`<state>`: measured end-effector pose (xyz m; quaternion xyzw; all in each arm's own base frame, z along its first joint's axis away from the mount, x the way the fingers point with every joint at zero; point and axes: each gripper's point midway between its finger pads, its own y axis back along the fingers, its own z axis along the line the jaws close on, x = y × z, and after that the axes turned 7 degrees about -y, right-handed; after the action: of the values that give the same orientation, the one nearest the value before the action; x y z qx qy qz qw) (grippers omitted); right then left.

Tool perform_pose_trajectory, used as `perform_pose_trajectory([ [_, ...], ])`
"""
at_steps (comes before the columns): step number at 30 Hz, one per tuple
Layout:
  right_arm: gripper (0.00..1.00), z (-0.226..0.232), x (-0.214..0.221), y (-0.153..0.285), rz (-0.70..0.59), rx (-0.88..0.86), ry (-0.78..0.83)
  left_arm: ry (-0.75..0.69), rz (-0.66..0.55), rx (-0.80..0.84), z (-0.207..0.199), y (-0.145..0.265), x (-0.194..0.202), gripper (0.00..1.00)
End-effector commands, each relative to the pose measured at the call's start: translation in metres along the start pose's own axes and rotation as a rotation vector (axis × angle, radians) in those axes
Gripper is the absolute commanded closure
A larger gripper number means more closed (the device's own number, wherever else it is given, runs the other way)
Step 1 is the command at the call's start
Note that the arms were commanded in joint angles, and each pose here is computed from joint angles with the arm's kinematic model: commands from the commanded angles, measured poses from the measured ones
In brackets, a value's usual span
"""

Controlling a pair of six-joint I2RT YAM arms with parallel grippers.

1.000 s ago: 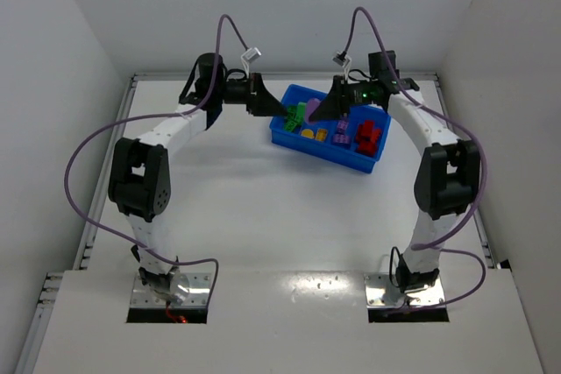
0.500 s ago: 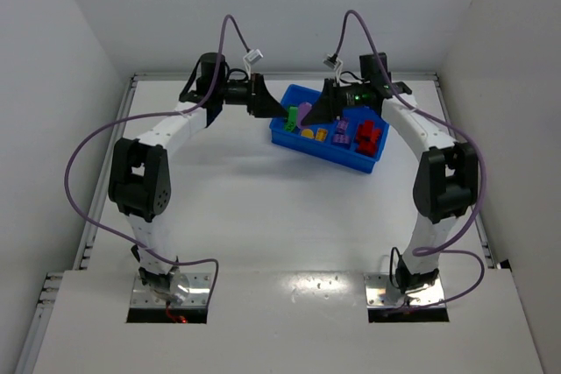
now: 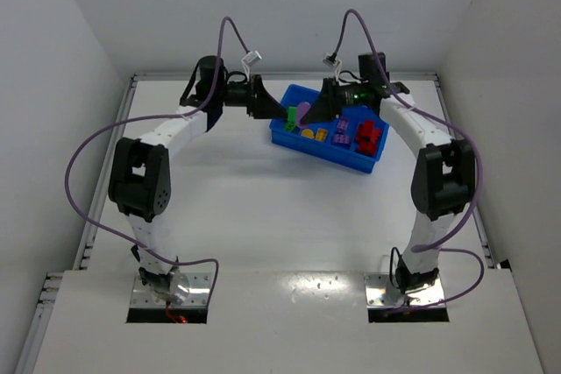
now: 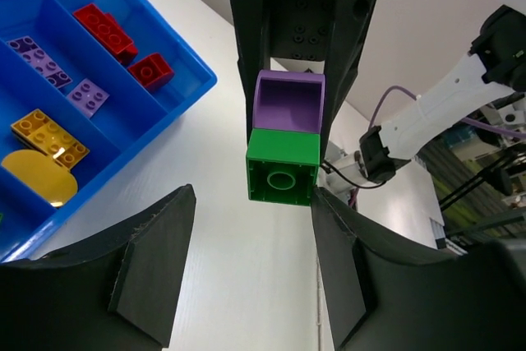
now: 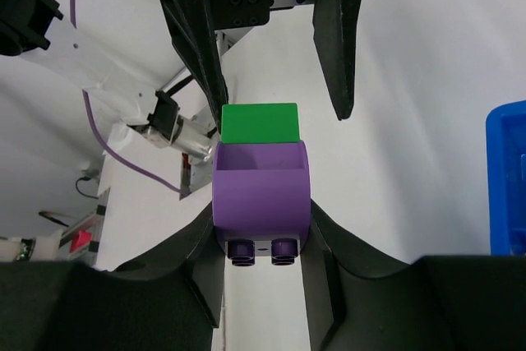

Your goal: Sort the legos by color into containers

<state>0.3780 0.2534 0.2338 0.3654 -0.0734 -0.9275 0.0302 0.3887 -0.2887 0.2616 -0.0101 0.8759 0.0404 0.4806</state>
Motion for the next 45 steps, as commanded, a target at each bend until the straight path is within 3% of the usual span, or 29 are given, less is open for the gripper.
perform_pose_trajectory([
  [1, 0.95, 0.011, -0.019, -0.008, -0.009, -0.043, 0.105, -0.086, -0.005, 0.099, -0.037, -0.005, -0.011, 0.36],
  [13, 0.95, 0.007, -0.014, -0.009, -0.007, -0.042, 0.096, -0.081, -0.018, 0.149, -0.048, 0.001, -0.010, 0.36],
  [21, 0.95, 0.006, -0.012, -0.009, -0.005, -0.042, 0.088, -0.088, -0.045, 0.129, -0.046, 0.004, -0.018, 0.52],
  [30, 0.95, 0.010, -0.003, -0.007, -0.001, -0.041, 0.080, -0.086, -0.079, 0.111, -0.040, 0.009, -0.024, 0.58],
  [33, 0.95, 0.006, 0.006, -0.007, 0.012, -0.029, 0.063, -0.092, -0.089, 0.120, -0.044, 0.010, -0.028, 0.71],
  [34, 0.95, 0.007, 0.005, -0.006, 0.010, -0.020, 0.085, -0.092, -0.089, 0.120, -0.044, 0.010, -0.028, 0.81],
  [37, 0.95, 0.003, 0.009, -0.002, 0.007, -0.003, 0.072, -0.082, -0.102, 0.103, -0.040, 0.013, -0.031, 0.90],
  [45, 0.96, -0.004, 0.001, 0.029, -0.046, 0.082, 0.092, -0.063, -0.142, 0.033, -0.019, 0.036, -0.036, 0.92],
])
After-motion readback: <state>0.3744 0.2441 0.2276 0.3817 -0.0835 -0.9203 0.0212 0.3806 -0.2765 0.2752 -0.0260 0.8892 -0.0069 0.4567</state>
